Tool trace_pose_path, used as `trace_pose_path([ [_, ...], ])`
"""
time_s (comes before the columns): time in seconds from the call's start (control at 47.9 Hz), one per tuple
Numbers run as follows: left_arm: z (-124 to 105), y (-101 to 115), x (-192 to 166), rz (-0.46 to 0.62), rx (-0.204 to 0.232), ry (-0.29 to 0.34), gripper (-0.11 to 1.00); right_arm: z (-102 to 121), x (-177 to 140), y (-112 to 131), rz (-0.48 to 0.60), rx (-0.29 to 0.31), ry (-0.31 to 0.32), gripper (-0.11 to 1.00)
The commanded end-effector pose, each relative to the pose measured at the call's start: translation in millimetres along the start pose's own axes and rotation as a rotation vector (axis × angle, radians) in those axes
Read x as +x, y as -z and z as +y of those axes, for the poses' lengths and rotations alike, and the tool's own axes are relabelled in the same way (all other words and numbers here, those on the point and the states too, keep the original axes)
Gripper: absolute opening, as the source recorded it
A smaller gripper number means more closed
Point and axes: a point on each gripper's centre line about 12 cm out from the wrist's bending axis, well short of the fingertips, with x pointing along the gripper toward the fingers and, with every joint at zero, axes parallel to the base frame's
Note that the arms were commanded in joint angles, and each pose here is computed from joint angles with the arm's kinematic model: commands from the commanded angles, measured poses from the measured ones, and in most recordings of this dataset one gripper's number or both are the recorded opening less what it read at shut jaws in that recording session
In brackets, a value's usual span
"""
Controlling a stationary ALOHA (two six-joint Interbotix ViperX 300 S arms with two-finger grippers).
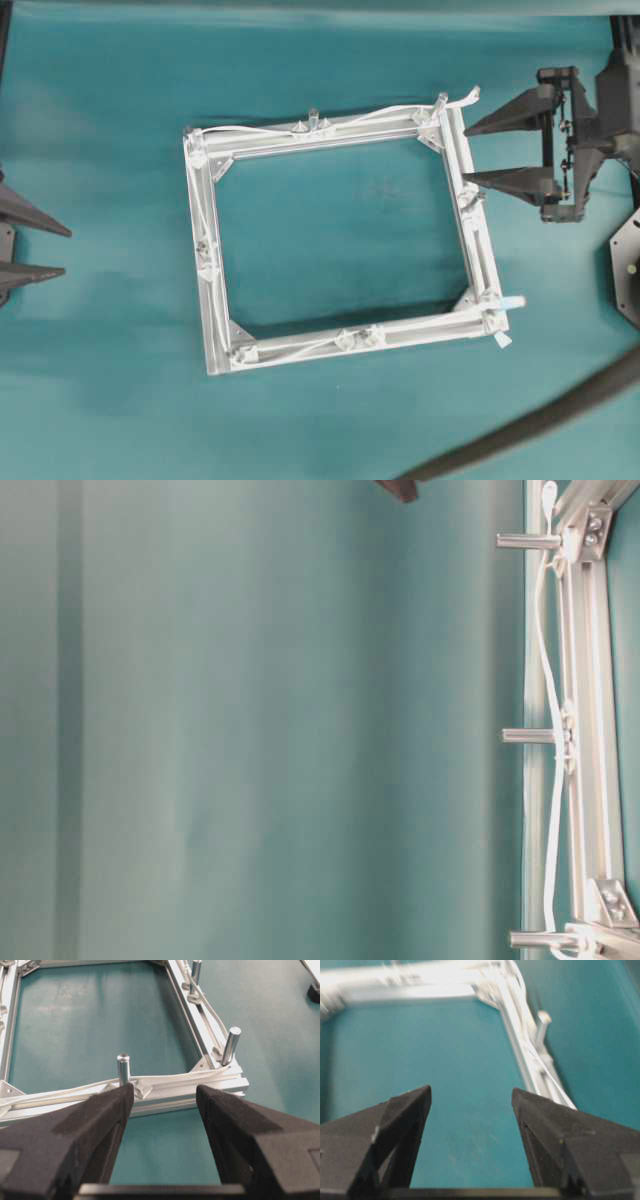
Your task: Move the cable alternately left and right between 8 pins so it hooks onto each one.
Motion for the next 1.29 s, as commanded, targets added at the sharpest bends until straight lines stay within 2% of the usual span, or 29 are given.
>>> trace_pose_path([
  [0.0,0,-11,-1,-0.023,0.009,-0.004,0.65,3,-3,-10,-0.054,0.025,-0.024,0.68],
  [0.125,0,-10,0,-0.022,0.009,-0.004,0.65,6,-9,-21,-0.106,0.025,-0.021,0.68],
  [0.292,0,-10,0,-0.022,0.007,-0.004,0.65,8,-25,-32,-0.165,0.011,0.048,0.68],
  [0.438,0,-11,-1,-0.023,0.009,-0.004,0.65,16,-58,-32,-0.221,-0.036,0.191,0.68],
  [0.563,0,-10,0,-0.022,0.009,-0.004,0.65,19,-93,-29,-0.288,-0.059,0.374,0.68],
  [0.668,0,-10,0,-0.022,0.009,-0.004,0.65,20,-119,-19,-0.354,-0.025,0.521,0.68],
  [0.751,0,-10,0,-0.022,0.009,-0.004,0.65,21,-128,-12,-0.394,0.029,0.563,0.68],
  [0.855,0,-11,-1,-0.023,0.009,-0.004,0.65,23,-124,-4,-0.402,0.103,0.530,0.68],
  [0.96,0,-10,0,-0.022,0.009,-0.004,0.65,27,-111,2,-0.382,0.155,0.434,0.68],
  [1.168,0,-10,0,-0.022,0.009,-0.004,0.65,54,-82,7,-0.362,0.206,0.090,0.68],
  [1.273,0,-10,0,-0.022,0.009,-0.004,0.65,64,-79,9,-0.369,0.204,-0.015,0.68],
])
